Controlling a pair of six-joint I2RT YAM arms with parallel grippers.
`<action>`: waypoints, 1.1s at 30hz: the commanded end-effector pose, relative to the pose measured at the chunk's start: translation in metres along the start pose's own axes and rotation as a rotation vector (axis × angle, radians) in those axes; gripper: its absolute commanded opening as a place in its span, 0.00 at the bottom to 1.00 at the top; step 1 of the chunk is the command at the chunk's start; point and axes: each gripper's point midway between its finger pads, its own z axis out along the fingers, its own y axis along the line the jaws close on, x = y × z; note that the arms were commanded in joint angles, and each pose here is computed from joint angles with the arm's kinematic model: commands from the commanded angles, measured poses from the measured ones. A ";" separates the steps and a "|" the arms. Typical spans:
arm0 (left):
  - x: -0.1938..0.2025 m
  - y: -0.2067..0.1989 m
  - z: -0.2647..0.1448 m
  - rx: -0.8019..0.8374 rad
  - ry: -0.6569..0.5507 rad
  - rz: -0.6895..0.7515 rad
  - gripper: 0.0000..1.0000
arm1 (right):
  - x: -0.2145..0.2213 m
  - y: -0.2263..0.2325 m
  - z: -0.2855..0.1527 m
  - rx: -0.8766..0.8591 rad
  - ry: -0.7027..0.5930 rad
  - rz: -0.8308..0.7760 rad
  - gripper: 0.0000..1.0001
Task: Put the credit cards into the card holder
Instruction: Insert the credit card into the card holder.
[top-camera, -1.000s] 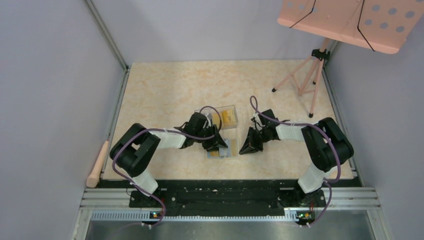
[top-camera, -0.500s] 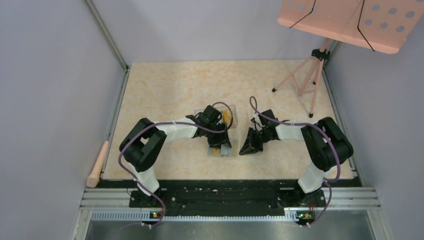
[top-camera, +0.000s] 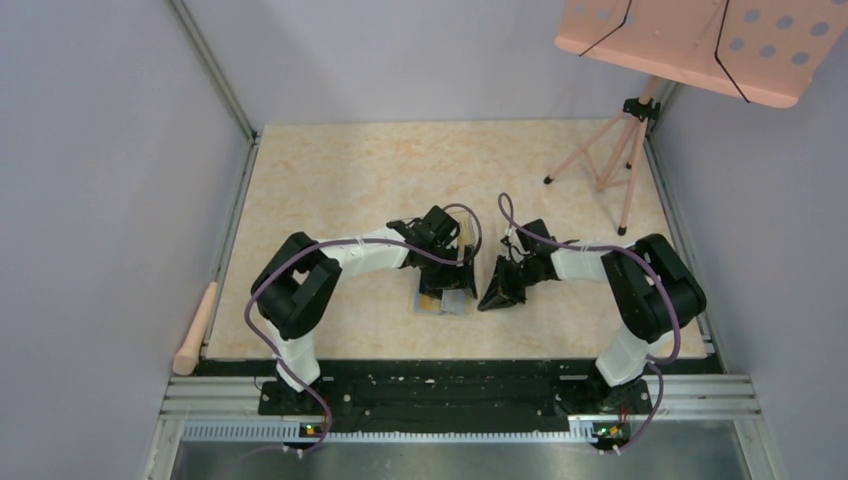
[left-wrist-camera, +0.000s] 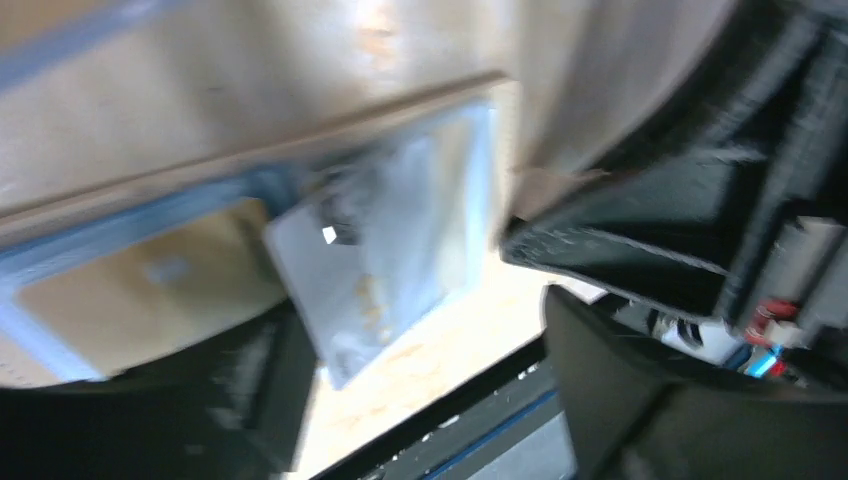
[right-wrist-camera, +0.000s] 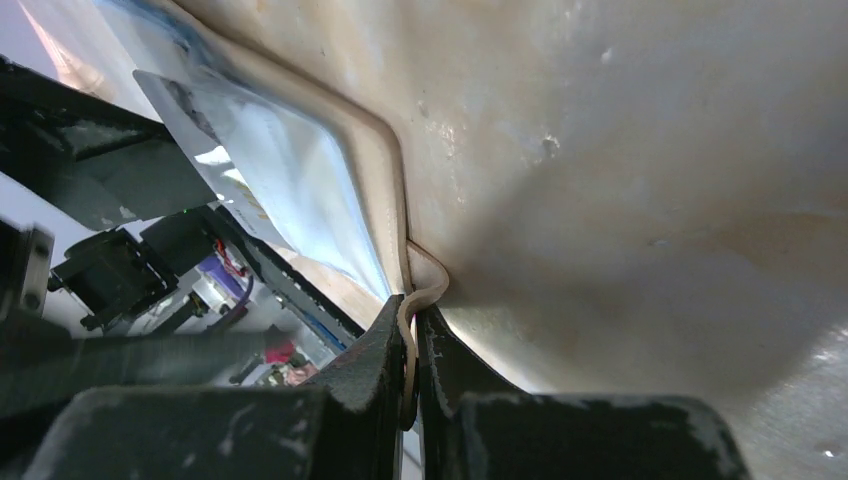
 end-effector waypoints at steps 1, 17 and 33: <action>0.005 0.004 -0.016 -0.084 -0.007 0.049 0.98 | 0.004 -0.005 0.006 0.020 0.014 -0.018 0.00; -0.007 0.004 -0.054 -0.126 -0.142 0.079 0.79 | 0.003 -0.005 0.007 0.020 0.017 -0.017 0.00; 0.018 0.026 -0.026 -0.155 -0.037 0.012 0.58 | 0.005 -0.006 0.007 0.021 0.024 -0.019 0.00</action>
